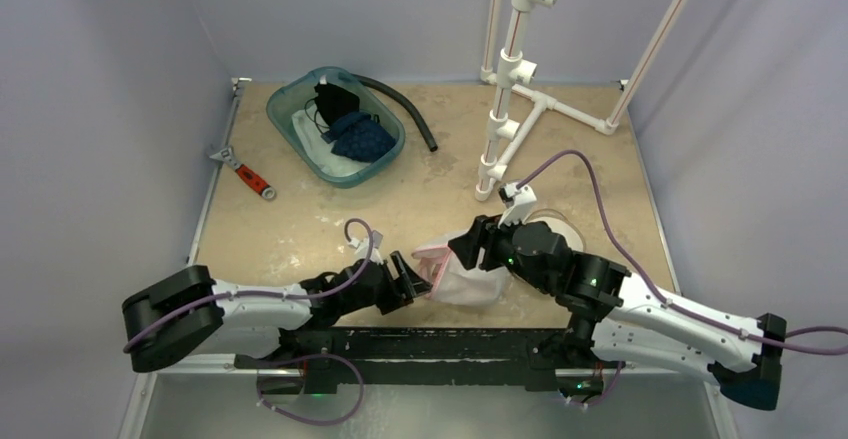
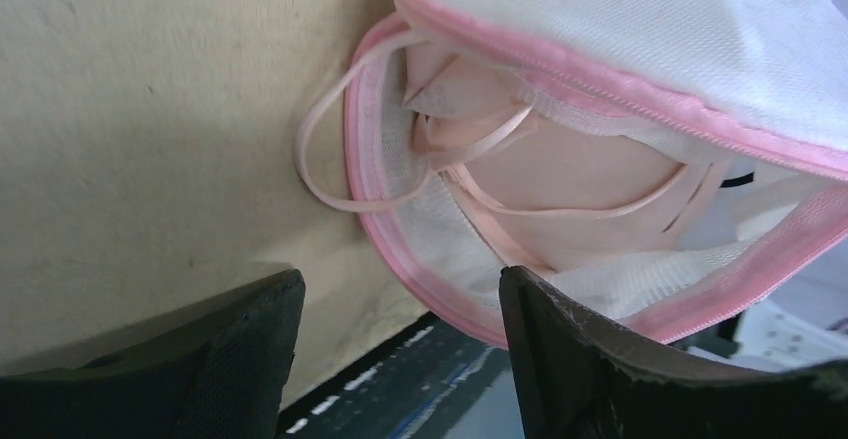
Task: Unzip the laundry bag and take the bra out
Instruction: Place the laundry bag at the center of the board, then adjust the laundry bag at the center of the board.
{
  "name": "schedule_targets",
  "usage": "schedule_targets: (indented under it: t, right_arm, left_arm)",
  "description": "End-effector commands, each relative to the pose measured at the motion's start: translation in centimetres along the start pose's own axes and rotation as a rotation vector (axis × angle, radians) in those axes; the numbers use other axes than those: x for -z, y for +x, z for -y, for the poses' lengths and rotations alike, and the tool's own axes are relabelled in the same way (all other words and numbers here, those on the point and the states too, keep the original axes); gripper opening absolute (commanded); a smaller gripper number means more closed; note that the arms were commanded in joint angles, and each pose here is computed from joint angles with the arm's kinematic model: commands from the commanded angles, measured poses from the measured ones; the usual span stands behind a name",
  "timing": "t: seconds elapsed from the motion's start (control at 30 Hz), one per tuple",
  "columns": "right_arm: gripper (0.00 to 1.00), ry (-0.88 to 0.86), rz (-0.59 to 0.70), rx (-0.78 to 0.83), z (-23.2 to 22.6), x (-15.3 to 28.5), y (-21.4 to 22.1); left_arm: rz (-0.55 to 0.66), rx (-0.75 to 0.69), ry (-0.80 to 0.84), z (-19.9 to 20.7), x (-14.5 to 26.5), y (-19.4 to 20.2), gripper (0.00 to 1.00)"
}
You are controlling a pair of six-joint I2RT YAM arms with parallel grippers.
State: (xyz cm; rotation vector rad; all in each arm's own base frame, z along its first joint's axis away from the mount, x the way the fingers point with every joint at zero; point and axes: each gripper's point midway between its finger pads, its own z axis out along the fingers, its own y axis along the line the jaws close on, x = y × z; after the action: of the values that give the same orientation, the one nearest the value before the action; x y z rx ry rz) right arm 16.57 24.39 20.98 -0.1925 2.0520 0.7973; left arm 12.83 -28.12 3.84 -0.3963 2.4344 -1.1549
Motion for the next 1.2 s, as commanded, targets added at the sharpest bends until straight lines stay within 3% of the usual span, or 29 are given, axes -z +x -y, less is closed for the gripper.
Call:
schedule_targets:
  t: [0.0,0.27,0.37,0.57,0.6,0.7,0.8,1.0,1.17]
  right_arm:
    - [0.61,-0.059,0.093,-0.003,-1.6,0.6,-2.8]
    - [0.6,-0.061,0.114,-0.038,-1.0,1.5,-2.7]
    - [0.6,-0.06,0.12,-0.049,-0.6,1.8,-2.5]
    - [0.58,-0.125,0.085,-0.032,-1.5,1.9,-1.7]
    - [0.57,-0.135,0.081,-0.023,-1.7,1.9,-1.6]
    - [0.57,-0.147,0.079,-0.008,-1.9,2.0,-1.6]
    - [0.57,-0.16,0.096,-0.007,-2.1,2.2,-2.1]
    - [0.57,-0.175,0.164,-0.036,-2.2,2.7,-3.3]
    - [0.57,-0.191,0.211,-0.051,-2.5,3.1,-4.4]
  left_arm:
    - [-0.01,0.259,0.063,1.4,-0.4,1.0,0.71]
    - [-0.058,0.436,0.026,1.5,-0.6,2.9,0.67]
    - [-0.033,0.44,0.017,1.4,-1.1,2.8,0.58]
    - [0.031,0.4,0.009,0.0,-1.6,2.0,0.0]
    - [0.047,0.379,-0.002,-0.3,-1.6,1.6,0.0]
    - [0.113,0.27,-0.055,-0.2,-1.0,-0.2,0.0]
    - [0.252,0.083,-0.13,1.5,1.4,-3.8,0.0]
    - [0.575,-0.294,-0.172,9.6,8.2,-12.7,0.0]
    - [0.605,-0.556,-0.179,15.2,9.8,-14.7,0.0]
